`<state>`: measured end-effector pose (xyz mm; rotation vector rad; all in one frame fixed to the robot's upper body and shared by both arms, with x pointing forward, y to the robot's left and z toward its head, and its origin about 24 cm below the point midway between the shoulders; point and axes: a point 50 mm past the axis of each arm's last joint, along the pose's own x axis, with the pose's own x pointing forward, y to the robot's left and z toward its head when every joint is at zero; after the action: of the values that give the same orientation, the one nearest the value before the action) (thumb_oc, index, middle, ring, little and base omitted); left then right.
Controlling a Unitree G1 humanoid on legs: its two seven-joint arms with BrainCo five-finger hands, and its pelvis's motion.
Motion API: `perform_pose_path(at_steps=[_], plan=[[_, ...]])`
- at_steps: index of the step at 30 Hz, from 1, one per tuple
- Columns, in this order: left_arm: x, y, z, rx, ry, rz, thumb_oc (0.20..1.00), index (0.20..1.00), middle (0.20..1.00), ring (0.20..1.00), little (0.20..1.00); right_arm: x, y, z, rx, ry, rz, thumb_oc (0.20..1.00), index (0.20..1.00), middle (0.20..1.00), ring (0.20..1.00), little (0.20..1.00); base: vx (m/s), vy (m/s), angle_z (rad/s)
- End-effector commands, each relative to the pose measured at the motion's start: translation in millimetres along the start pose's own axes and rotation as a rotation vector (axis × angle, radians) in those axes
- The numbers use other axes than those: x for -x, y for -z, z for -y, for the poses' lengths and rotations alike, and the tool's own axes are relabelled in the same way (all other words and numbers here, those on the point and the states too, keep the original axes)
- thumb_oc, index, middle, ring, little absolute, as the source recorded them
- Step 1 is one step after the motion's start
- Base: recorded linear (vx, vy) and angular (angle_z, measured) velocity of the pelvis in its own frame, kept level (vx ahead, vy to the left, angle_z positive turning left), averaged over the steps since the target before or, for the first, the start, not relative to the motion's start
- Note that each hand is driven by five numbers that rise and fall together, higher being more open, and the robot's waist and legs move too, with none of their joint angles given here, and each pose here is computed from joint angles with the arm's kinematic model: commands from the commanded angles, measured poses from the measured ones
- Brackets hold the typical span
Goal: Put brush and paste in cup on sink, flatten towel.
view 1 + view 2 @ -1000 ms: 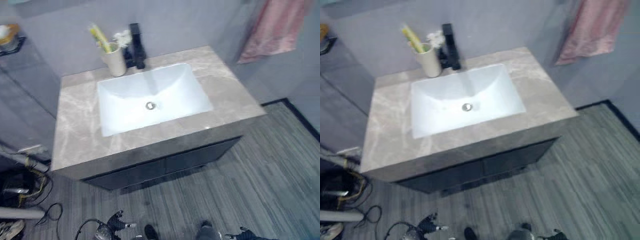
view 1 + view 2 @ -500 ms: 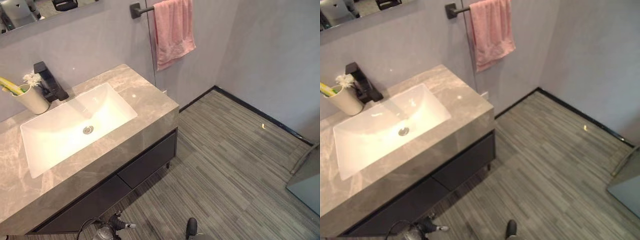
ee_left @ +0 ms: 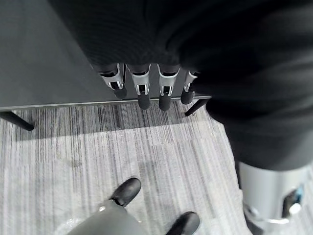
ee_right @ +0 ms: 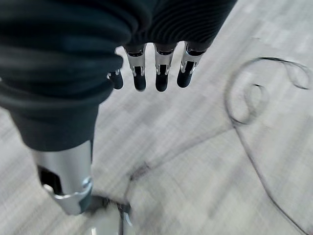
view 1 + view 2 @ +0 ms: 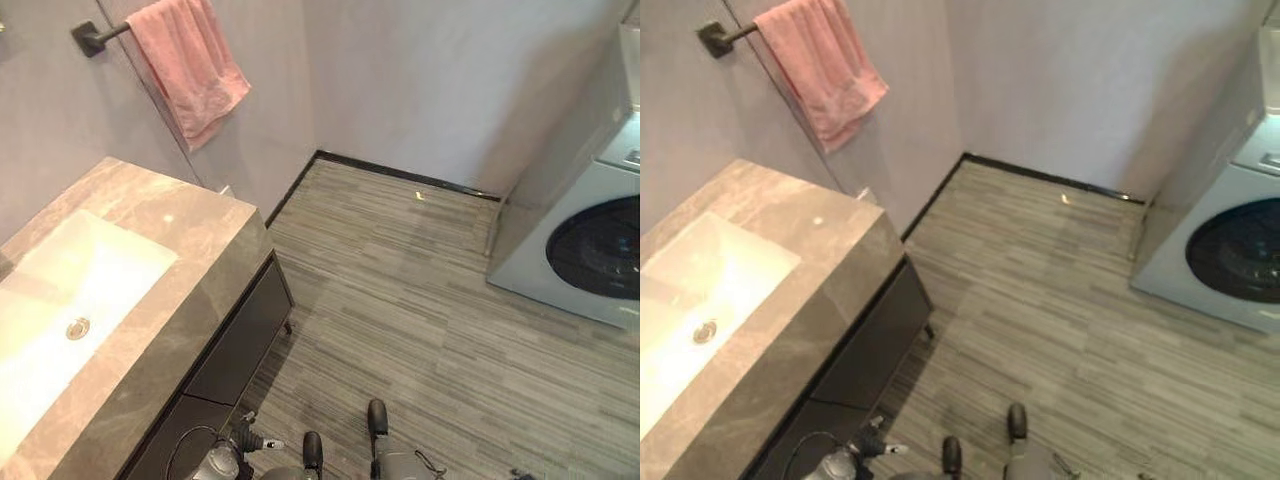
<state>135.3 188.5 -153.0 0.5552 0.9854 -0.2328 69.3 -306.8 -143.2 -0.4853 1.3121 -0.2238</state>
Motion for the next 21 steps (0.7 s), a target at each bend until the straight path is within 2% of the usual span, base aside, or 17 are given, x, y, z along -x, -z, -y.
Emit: perform_pose_path(at_steps=[1,4,6,9,14,18,21], plan=[[-5,-15,-25,-0.065,-0.073,0.038,1.000,1.000,1.000,1.000,1.000,-2,-32,-2,0.113,-0.007,0.083,1.000,1.000,1.000,1.000,1.000,-0.14,0.047,-0.60],[-7,-20,-31,-0.096,-0.084,0.049,1.000,1.000,1.000,1.000,1.000,-1,-24,-11,0.131,-0.042,0.061,1.000,1.000,1.000,1.000,1.000,-0.06,0.051,-0.79],[-8,-28,-25,-0.110,-0.061,0.069,1.000,1.000,1.000,1.000,1.000,1,10,-10,0.124,-0.040,-0.061,1.000,1.000,1.000,1.000,1.000,0.01,0.066,0.52],[-8,-30,-17,-0.126,-0.024,0.081,1.000,1.000,1.000,1.000,1.000,3,21,-9,0.154,-0.036,-0.099,1.000,1.000,1.000,1.000,1.000,0.00,0.007,0.06],[-8,-30,-10,-0.114,-0.002,0.075,1.000,1.000,1.000,1.000,1.000,5,29,-14,0.201,-0.060,-0.124,1.000,1.000,1.000,1.000,1.000,-0.03,-0.082,-0.09],[-6,-18,-1,-0.128,0.026,0.028,1.000,1.000,1.000,1.000,1.000,4,25,-14,0.148,-0.049,-0.104,1.000,1.000,1.000,1.000,1.000,-0.02,-0.141,0.00],[-5,-10,3,-0.069,0.024,-0.017,1.000,1.000,1.000,1.000,1.000,4,24,-17,0.114,-0.061,-0.096,1.000,1.000,1.000,1.000,1.000,-0.03,-0.170,0.00]])
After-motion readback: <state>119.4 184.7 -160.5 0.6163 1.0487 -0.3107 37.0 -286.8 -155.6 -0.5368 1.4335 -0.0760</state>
